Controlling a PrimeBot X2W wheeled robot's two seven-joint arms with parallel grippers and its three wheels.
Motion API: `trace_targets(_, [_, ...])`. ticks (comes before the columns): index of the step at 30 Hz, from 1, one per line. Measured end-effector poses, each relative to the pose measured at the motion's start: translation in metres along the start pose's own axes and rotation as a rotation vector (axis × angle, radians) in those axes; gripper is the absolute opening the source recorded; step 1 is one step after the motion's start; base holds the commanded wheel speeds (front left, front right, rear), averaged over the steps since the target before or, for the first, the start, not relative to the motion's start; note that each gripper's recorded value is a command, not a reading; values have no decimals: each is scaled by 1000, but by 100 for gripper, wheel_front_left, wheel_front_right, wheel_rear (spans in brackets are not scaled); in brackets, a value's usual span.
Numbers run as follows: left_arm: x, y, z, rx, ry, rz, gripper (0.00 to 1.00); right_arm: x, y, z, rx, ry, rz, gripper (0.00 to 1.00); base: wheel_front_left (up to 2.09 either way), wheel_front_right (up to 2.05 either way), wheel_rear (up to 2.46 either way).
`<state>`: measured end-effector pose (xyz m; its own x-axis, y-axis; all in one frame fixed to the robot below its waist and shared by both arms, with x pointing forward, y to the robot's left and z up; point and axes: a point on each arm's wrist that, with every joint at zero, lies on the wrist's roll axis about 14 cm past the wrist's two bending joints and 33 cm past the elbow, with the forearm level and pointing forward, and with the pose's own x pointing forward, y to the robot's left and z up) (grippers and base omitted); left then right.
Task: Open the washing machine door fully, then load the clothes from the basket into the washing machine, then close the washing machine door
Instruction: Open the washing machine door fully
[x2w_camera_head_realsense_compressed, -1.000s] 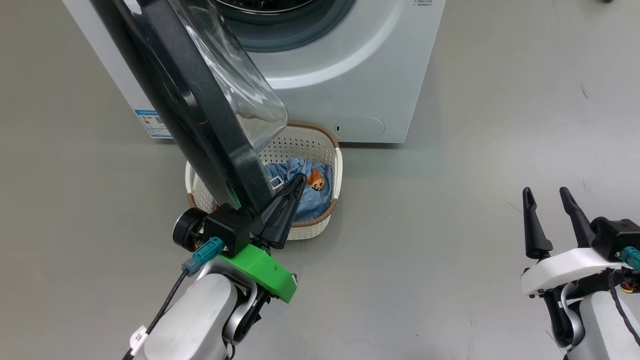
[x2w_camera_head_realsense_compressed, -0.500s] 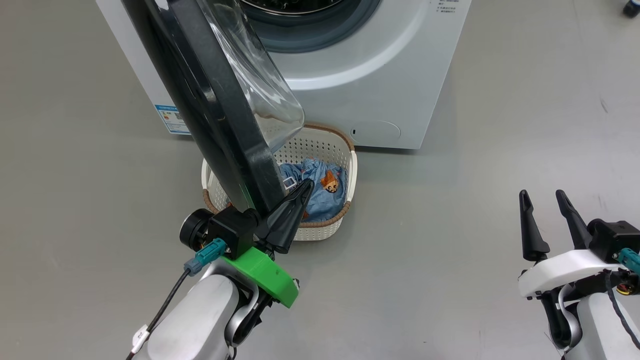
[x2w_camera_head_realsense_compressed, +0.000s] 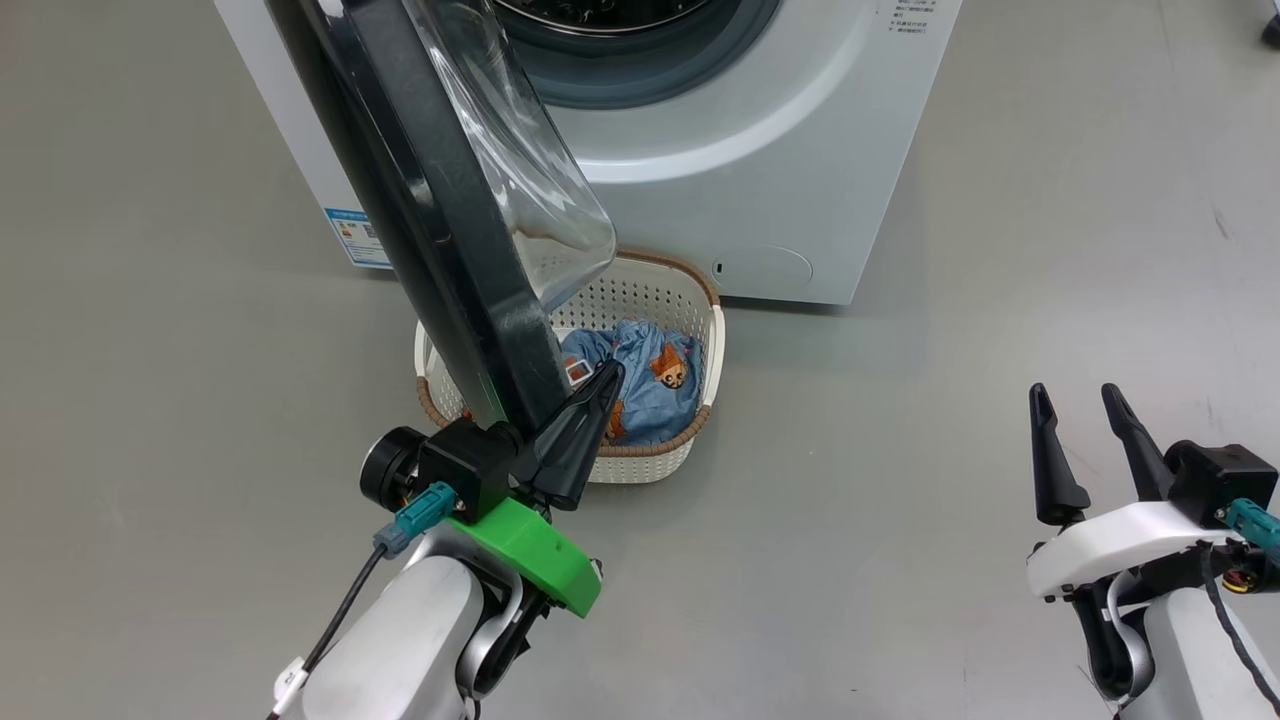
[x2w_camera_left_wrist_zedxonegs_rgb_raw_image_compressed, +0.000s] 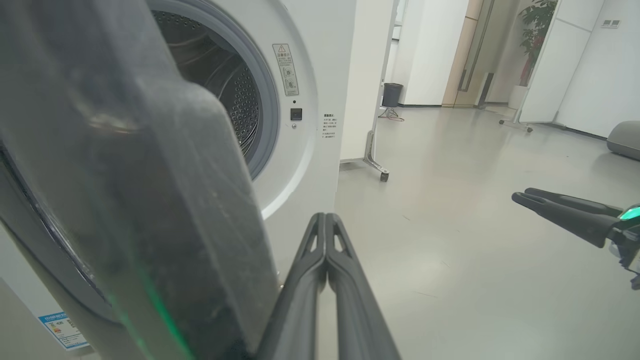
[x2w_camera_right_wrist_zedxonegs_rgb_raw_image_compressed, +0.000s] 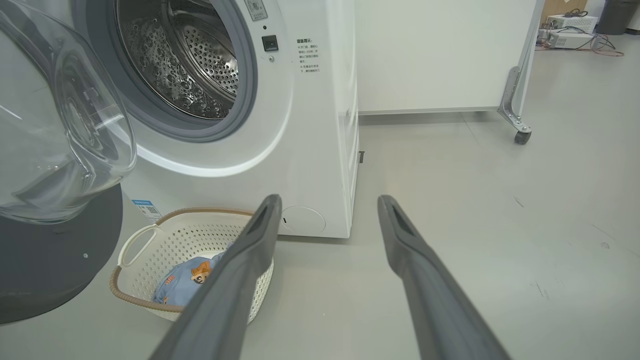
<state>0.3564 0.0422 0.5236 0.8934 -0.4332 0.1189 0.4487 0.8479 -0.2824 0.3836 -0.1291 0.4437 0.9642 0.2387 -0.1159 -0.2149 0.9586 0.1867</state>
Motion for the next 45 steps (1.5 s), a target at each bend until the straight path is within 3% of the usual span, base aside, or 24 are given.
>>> trace_targets(45, [-39, 38, 7, 58, 10, 212, 0, 24, 35, -7, 2, 26, 109, 100, 0, 0, 0])
